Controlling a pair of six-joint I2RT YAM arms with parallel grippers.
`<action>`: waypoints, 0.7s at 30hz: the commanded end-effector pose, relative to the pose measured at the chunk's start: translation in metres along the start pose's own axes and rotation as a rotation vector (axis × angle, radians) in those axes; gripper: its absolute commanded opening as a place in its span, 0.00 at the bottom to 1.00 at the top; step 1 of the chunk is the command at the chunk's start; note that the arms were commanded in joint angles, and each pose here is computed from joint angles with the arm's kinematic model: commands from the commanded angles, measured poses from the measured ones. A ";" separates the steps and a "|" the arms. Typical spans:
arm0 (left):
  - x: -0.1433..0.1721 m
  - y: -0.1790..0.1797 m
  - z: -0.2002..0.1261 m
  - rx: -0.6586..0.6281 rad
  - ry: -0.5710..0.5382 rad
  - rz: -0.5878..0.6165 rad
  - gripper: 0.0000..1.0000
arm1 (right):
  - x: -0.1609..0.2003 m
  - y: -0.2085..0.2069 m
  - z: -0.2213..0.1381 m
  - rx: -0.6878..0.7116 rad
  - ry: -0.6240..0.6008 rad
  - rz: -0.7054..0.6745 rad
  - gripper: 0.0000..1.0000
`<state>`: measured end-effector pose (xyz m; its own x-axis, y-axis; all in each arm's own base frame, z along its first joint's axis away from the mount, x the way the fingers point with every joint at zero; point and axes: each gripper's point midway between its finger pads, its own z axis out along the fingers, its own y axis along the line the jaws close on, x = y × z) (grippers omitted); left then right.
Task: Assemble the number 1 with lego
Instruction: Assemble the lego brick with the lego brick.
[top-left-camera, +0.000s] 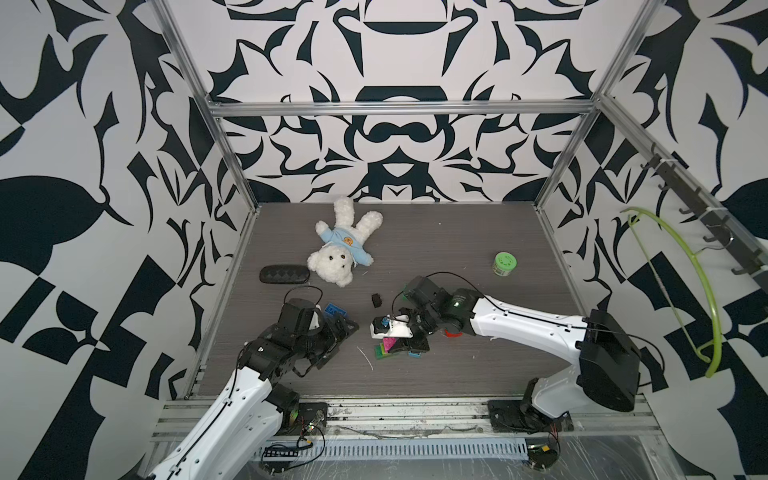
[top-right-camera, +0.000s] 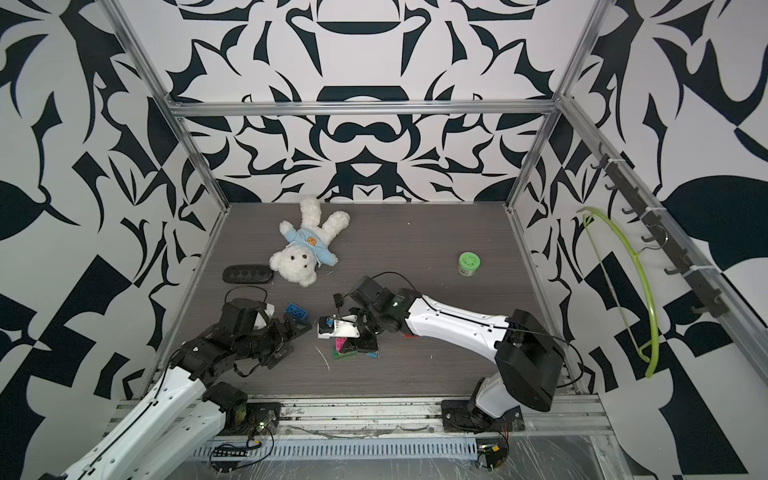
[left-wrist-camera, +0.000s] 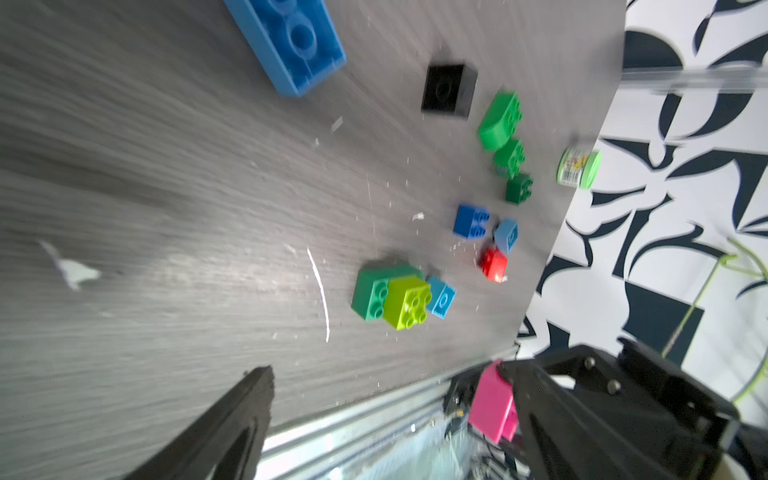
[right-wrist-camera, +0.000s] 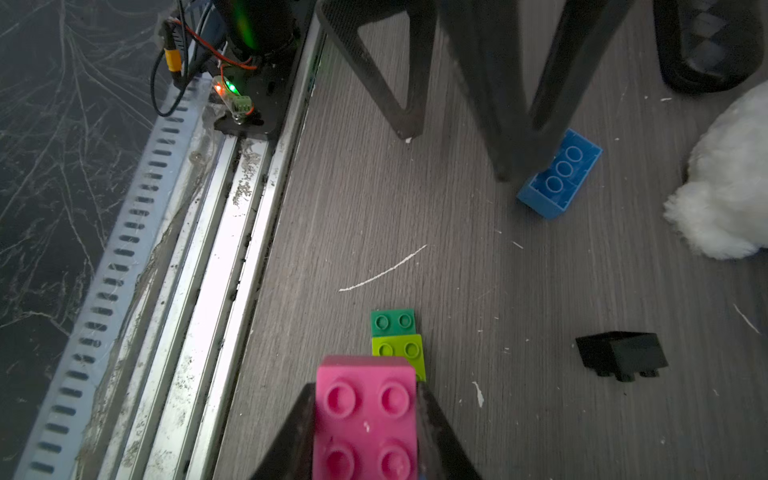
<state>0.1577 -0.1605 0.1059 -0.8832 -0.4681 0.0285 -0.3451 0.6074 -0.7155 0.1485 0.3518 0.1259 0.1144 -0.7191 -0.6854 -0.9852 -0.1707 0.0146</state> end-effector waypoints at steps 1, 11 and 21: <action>0.008 -0.006 0.009 0.074 0.065 -0.009 0.95 | -0.013 -0.010 -0.011 -0.012 -0.073 -0.028 0.11; 0.000 -0.009 0.009 0.120 0.001 0.066 0.95 | 0.004 -0.007 0.000 -0.086 -0.062 -0.042 0.13; -0.001 -0.011 0.011 0.212 -0.026 0.022 0.90 | 0.008 -0.010 0.019 -0.086 0.014 -0.112 0.13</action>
<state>0.1614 -0.1705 0.1017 -0.8831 -0.4692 -0.0057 -0.2635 0.5059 -0.8213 0.1563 0.3510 0.0945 0.1711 -0.7272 -0.6647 -0.9625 -0.2677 0.0451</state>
